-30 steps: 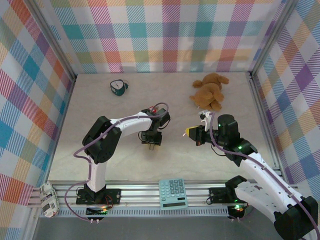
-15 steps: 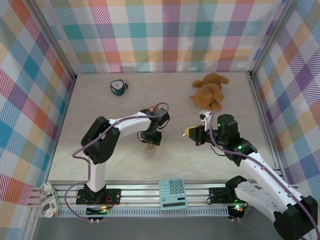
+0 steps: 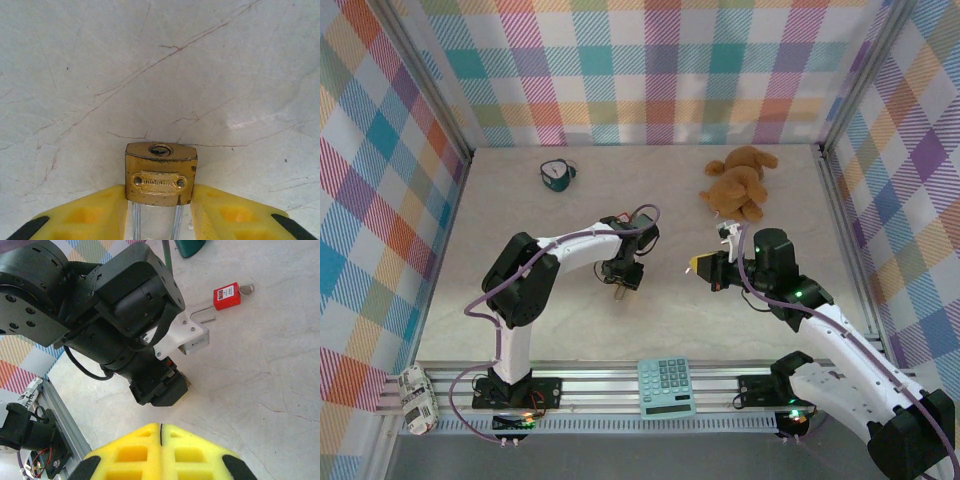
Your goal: Unlock with the key
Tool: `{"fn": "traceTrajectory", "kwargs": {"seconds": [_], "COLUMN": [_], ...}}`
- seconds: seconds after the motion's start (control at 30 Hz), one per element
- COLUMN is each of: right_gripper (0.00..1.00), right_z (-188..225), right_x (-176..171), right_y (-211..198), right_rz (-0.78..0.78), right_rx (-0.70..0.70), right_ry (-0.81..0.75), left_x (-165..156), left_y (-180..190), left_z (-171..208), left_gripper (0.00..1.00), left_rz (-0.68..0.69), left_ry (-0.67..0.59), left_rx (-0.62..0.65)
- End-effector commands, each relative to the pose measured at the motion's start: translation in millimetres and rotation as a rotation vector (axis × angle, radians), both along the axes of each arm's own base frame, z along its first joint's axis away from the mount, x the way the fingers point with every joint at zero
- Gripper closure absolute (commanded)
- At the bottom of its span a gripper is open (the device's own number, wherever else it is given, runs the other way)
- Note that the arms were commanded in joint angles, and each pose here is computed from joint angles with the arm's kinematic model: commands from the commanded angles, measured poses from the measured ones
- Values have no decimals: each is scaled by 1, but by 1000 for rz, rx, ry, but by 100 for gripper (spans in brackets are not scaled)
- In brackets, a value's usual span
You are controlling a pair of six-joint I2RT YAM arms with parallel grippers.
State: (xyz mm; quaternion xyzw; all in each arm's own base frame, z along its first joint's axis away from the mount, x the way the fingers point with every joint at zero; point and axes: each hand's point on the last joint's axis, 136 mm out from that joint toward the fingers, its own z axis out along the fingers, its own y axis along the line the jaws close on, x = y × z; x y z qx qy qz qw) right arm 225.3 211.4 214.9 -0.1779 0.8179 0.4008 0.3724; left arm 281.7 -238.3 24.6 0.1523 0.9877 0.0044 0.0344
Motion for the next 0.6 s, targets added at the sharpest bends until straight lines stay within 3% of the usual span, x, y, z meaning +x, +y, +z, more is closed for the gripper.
{"fn": "traceTrajectory", "kwargs": {"seconds": [0.0, 0.43, 0.57], "right_gripper": [99, 99, 99], "right_z": [6, 6, 7], "right_x": [-2, -3, -3], "right_y": [4, 3, 2], "right_rz": [15, 13, 12], "right_rx": [14, 4, 3], "right_ry": [-11, -12, -14], "left_x": [5, 9, 13], "left_y": [7, 12, 14], "left_z": [-4, -18, -17], "left_gripper": [63, 60, 67], "left_rz": [-5, -40, -45], "left_ry": [14, 41, 32], "left_rx": [14, 30, 38]}}
